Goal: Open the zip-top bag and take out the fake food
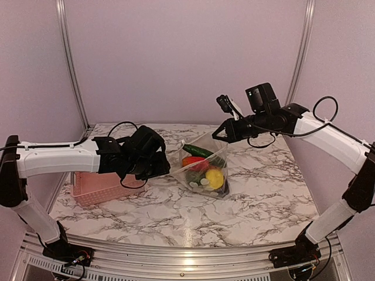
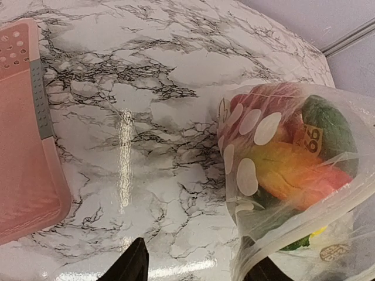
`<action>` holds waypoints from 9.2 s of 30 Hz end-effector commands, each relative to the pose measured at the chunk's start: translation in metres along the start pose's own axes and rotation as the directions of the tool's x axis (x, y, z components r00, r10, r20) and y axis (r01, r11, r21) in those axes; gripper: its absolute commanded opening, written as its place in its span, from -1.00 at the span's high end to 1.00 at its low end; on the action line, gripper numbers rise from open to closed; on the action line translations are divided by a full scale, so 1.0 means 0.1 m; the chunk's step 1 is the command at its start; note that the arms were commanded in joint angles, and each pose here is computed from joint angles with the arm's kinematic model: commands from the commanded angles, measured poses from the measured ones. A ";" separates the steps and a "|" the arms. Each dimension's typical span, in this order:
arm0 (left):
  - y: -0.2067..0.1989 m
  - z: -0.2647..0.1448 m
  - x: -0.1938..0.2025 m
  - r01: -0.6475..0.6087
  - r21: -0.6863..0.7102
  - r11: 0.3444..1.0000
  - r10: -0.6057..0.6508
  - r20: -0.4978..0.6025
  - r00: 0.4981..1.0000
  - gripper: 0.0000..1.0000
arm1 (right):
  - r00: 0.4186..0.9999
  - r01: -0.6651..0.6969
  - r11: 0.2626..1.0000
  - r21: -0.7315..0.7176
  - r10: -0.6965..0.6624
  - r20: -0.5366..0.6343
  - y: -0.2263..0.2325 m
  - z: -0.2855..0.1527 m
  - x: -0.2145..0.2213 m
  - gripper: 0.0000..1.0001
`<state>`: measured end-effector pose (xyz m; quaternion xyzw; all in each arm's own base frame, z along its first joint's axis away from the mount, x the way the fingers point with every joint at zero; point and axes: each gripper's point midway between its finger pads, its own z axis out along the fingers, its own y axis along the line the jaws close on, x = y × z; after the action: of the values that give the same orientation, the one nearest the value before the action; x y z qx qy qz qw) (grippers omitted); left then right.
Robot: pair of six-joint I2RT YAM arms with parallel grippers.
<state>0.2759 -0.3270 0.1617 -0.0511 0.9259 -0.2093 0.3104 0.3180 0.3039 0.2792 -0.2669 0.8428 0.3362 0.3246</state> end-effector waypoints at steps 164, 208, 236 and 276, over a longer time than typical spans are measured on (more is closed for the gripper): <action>-0.88 0.45 -0.07 0.414 0.344 0.843 -0.365 -0.199 0.909 -0.11 | 0.994 -0.100 0.988 -0.114 0.095 -0.049 0.00 0.85 0.10 1.00; -1.01 0.13 -0.21 0.464 0.404 0.789 -0.331 -0.357 0.874 0.80 | 0.991 -0.128 0.991 -0.037 0.126 -0.049 -0.32 0.67 0.44 1.00; -1.33 -0.92 -0.46 0.196 0.759 0.621 0.041 -0.281 0.959 0.65 | 0.989 -0.145 0.988 -0.054 0.146 0.010 -0.40 0.65 0.24 1.00; 1.92 0.33 -0.80 0.406 -0.043 0.913 -0.407 -0.179 0.896 0.60 | 0.939 -0.268 0.924 0.272 0.187 0.288 -0.79 -0.46 -0.44 1.00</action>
<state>0.3623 -0.1491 0.1119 -0.2352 0.9060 -0.2951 0.1916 0.3746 0.2482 0.2684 -0.0949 0.8755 0.2870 0.3769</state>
